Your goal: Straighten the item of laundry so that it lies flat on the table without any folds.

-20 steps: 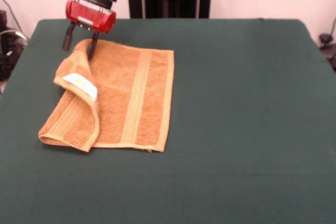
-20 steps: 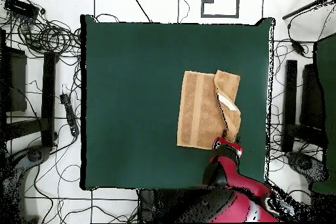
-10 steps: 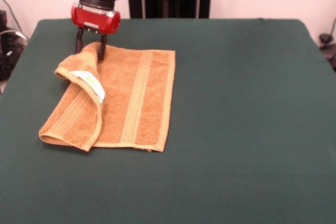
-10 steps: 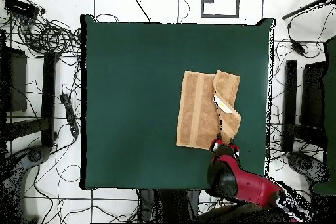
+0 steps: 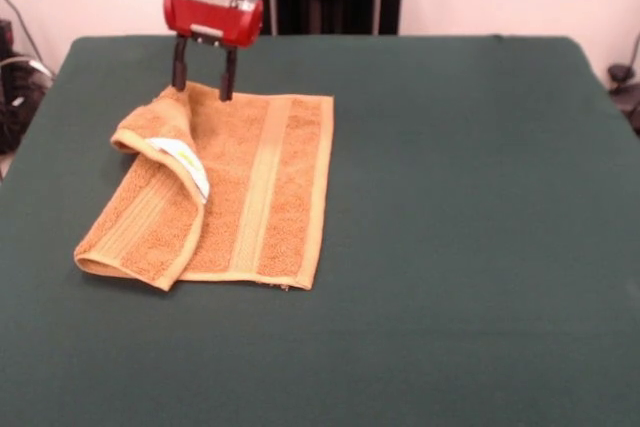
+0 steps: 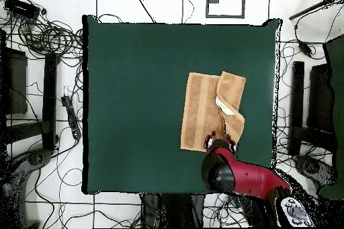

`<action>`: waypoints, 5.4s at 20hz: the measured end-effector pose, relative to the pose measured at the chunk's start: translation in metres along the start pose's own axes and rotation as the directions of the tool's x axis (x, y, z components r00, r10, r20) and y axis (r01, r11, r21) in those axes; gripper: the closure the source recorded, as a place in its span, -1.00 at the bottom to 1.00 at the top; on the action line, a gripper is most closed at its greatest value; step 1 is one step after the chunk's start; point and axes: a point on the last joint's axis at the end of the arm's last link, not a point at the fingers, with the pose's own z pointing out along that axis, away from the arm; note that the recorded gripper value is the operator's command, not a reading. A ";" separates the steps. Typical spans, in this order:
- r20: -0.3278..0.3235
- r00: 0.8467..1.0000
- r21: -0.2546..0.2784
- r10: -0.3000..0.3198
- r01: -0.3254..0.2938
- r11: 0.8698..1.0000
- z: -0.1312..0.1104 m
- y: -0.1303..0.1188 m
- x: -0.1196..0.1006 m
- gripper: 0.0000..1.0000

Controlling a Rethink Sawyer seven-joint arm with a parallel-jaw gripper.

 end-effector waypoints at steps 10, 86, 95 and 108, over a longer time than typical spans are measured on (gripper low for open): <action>0.010 1.000 -0.023 -0.007 0.007 1.000 -0.003 0.012 -0.010 -1.00; -0.042 0.993 -0.166 -0.110 0.102 0.981 0.066 -0.047 -0.075 -1.00; -0.023 0.991 -0.168 -0.135 0.129 0.977 0.068 -0.041 -0.075 1.00; -0.018 0.989 -0.165 -0.148 0.143 0.976 0.067 -0.040 -0.075 1.00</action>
